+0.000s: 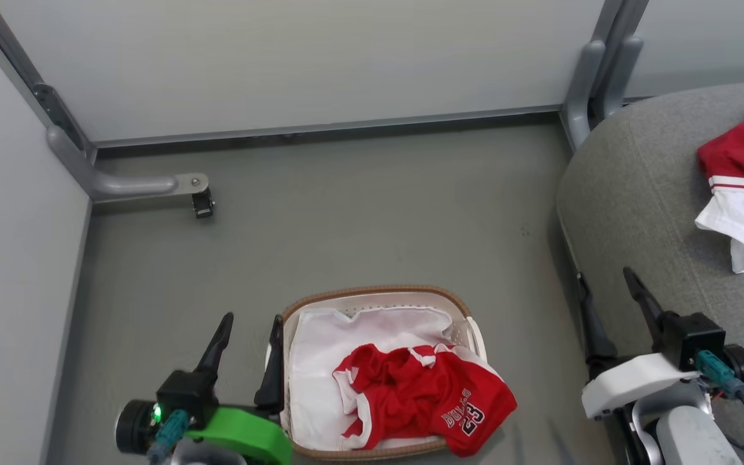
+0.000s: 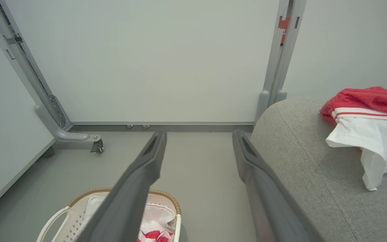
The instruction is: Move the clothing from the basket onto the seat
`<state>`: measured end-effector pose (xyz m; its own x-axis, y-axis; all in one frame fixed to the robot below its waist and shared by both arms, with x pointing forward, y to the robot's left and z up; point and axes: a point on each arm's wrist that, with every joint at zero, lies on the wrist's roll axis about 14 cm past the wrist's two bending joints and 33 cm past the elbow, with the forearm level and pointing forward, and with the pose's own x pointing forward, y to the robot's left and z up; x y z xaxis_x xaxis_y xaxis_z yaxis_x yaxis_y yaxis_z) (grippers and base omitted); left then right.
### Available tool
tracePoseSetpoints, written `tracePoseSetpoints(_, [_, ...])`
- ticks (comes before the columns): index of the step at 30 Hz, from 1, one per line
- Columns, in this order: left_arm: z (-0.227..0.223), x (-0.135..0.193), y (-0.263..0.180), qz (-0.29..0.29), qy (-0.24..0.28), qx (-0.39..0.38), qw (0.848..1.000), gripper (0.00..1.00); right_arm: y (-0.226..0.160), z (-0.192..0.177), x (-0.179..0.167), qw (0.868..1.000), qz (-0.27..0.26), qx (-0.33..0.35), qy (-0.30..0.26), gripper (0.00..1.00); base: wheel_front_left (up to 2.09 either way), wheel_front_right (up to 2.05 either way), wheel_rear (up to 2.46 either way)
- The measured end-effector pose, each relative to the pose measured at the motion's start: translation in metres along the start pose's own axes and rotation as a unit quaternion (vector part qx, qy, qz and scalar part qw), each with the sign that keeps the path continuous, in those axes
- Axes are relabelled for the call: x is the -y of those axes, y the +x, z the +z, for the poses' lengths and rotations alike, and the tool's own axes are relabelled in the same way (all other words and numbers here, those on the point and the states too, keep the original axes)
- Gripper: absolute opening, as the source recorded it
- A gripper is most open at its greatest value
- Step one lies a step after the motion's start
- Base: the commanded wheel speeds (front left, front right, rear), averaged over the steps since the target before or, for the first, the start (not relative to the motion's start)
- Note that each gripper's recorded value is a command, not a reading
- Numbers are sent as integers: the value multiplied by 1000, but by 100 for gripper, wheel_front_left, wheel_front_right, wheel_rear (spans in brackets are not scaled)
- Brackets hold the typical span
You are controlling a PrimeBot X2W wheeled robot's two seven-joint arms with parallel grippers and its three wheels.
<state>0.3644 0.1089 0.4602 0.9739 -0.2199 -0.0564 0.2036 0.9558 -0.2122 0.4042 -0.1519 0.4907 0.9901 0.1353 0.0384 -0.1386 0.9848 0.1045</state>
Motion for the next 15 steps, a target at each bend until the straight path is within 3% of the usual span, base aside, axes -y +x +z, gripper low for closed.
tracePoseSetpoints(8, [-19,41,58,-113,66,-35,991,100,36,6,12,1000,-7,17,-19,100,0,0,0])
tracePoseSetpoints(15, [-73,62,105,-188,112,-112,969,100,69,-8,21,1000,-10,14,-19,100,0,0,0])
